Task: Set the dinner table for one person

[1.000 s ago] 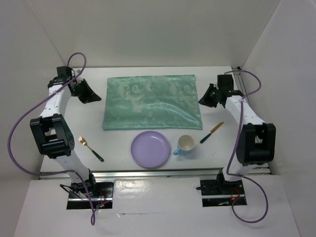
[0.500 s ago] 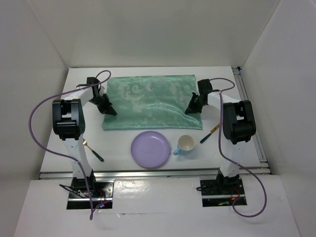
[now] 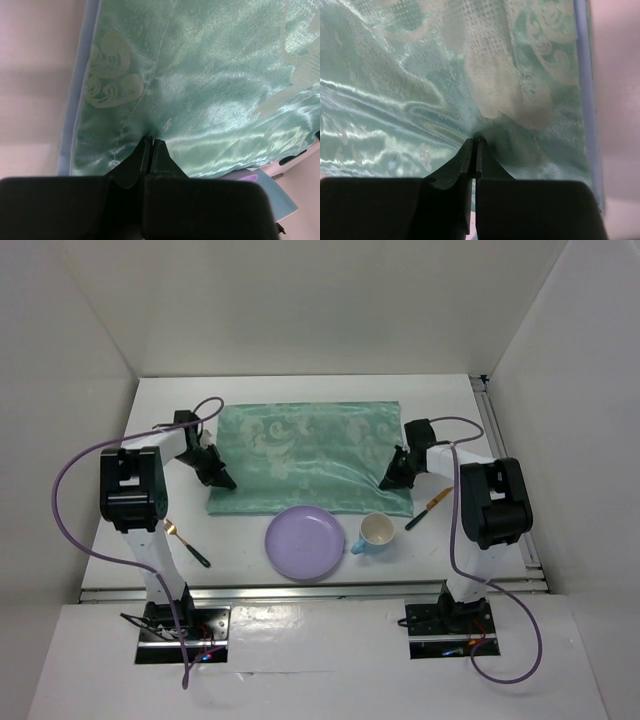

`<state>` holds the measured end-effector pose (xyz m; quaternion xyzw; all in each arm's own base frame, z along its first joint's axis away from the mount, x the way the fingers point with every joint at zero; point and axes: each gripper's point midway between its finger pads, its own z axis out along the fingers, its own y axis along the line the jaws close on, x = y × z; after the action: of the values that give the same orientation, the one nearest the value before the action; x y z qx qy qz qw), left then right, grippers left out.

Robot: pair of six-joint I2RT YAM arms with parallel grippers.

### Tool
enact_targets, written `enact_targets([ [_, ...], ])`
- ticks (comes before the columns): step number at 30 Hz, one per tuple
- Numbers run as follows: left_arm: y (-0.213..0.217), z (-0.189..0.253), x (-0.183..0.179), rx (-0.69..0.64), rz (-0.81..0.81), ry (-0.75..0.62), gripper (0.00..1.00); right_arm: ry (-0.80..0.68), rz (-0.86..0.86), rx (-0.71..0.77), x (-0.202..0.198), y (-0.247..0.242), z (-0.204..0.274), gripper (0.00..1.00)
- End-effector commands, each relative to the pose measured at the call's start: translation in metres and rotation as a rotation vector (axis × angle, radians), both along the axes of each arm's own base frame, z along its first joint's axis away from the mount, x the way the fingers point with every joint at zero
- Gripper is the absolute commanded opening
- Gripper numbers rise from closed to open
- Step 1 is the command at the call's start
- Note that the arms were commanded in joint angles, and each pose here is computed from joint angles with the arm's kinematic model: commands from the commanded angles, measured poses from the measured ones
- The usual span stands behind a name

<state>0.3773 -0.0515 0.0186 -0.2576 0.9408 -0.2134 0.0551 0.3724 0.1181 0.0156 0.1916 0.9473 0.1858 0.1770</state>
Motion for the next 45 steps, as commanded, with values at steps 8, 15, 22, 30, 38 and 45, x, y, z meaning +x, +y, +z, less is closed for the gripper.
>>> enact_targets([
  [8, 0.027, -0.015, -0.033, 0.147, 0.012, 0.077, 0.00, 0.052, -0.031, -0.069, -0.042, -0.016, -0.008, 0.00],
  [15, 0.032, 0.003, -0.026, 0.176, 0.018, 0.058, 0.06, 0.004, -0.016, -0.065, -0.030, -0.011, 0.013, 0.00],
  [22, 0.034, 0.073, -0.006, 0.186, -0.010, -0.092, 0.50, -0.213, -0.023, -0.062, 0.008, -0.010, 0.114, 0.32],
  [30, 0.031, 0.152, -0.002, 0.214, -0.031, -0.280, 0.74, -0.295, 0.015, -0.088, -0.048, -0.019, 0.181, 0.78],
  [38, 0.015, 0.206, -0.009, 0.163, -0.044, -0.480, 0.74, -0.154, 0.009, 0.023, -0.153, -0.004, 0.154, 0.89],
  [45, 0.004, 0.207, -0.014, 0.137, -0.071, -0.497, 0.74, -0.073, 0.017, 0.055, -0.184, 0.008, 0.122, 0.85],
])
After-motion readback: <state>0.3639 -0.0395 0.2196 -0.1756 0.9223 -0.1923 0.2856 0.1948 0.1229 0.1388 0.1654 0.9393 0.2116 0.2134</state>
